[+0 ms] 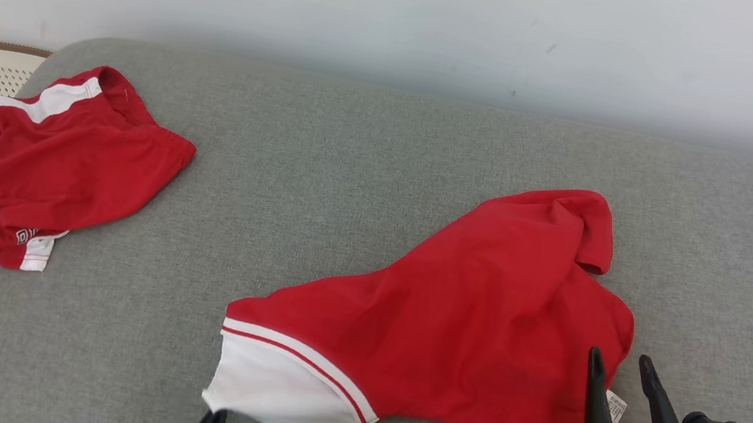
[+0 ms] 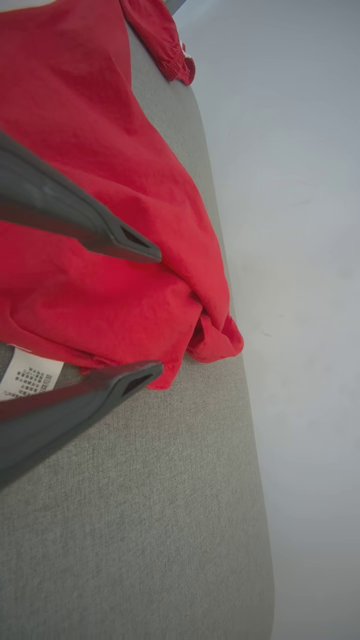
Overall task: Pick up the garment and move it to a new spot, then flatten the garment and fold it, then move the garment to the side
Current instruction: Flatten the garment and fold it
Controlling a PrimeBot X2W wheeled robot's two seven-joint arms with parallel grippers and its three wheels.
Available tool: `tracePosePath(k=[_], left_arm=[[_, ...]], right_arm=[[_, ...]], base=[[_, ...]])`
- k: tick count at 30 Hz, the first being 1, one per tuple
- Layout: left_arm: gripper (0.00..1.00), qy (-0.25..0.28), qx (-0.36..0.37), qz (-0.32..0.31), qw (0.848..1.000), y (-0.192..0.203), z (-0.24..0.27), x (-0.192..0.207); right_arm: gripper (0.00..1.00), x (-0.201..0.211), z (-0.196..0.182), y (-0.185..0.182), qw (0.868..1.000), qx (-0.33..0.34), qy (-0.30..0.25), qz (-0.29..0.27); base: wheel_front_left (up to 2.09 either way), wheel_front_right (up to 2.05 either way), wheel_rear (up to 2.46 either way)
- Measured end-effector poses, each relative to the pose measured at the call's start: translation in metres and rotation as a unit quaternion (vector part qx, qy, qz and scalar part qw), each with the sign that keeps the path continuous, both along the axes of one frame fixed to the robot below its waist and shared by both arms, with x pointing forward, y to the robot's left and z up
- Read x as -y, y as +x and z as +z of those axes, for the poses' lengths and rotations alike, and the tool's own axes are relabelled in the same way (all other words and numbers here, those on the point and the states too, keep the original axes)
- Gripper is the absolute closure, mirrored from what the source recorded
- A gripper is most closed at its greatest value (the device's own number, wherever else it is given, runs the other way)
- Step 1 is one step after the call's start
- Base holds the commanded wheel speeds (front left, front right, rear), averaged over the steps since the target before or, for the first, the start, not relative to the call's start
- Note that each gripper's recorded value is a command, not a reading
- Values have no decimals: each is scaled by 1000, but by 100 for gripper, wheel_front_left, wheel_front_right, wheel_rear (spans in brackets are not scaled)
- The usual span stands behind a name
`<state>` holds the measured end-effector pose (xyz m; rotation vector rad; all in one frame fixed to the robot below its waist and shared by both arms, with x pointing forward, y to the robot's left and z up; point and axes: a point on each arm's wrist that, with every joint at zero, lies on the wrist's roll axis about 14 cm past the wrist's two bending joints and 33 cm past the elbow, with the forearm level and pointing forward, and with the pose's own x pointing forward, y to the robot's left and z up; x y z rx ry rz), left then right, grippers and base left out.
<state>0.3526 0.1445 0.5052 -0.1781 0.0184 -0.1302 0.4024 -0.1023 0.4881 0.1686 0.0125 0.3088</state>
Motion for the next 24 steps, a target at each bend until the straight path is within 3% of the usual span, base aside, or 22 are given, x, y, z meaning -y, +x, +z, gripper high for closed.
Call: tracePosePath(k=[7,8,9,24], left_arm=[[100,-16,-63,11,998,-17,-33,-3],[11,-19,-68,12,997,-19,-36,-3],[0,-19,-69,14,997,-19,-37,-4],[0,15,56,91,994,-9,14,-45]], right_arm=[[0,6,1,-1,1000,1,-5,-6],[0,6,2,-1,1000,2,-6,-7],[0,7,2,-1,1000,2,-6,-8],[0,23,1,1,999,-9,-21,-24]], base=[[0,0,0],[0,0,0],[0,0,0],[0,0,0]])
